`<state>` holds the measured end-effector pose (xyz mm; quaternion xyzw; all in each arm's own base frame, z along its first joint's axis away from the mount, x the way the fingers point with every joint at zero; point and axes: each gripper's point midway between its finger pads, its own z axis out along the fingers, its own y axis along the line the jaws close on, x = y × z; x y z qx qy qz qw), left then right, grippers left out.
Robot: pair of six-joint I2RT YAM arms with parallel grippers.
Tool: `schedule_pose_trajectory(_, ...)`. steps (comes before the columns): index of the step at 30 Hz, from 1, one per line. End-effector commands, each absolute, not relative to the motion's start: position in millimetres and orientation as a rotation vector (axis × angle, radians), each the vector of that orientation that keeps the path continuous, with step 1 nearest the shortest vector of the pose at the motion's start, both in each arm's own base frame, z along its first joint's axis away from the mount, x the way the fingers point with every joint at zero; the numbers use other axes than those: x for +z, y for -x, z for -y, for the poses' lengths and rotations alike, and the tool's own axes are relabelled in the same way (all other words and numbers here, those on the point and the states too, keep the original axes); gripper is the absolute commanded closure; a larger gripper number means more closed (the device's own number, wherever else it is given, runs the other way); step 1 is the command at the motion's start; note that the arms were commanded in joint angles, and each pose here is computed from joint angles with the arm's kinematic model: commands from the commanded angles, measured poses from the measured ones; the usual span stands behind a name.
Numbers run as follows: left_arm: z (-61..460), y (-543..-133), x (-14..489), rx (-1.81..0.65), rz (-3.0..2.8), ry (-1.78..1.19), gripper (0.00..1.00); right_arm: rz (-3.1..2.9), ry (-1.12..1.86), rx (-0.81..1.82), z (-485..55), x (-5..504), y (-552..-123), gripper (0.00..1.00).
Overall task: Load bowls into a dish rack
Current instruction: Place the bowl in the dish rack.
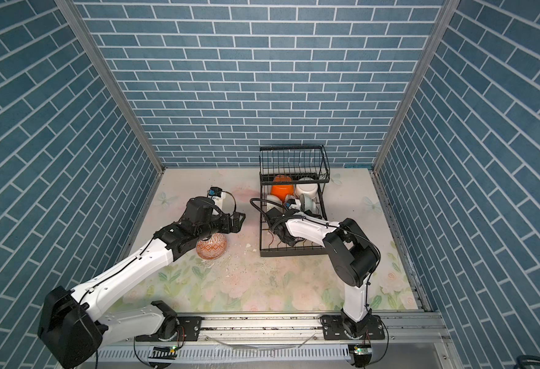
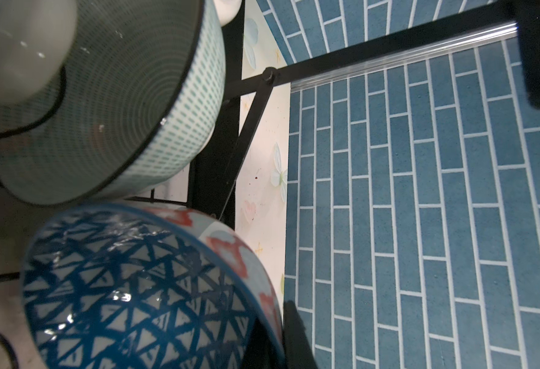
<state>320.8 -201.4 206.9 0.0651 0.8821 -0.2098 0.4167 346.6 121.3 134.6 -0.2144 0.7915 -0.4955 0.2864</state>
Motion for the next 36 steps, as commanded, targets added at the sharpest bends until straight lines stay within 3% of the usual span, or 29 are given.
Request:
schedule_pose_trajectory(1, 198, -322, 208, -0.524, -2.206, -0.166, 0.00, -2.054, 0.541, -1.372, -117, 133, -346, 1.00)
schedule_pose_trajectory(36, 192, -322, 204, -0.507, -2.217, -0.175, 0.00, -2.195, 0.630, -1.317, -162, 97, -325, 1.00)
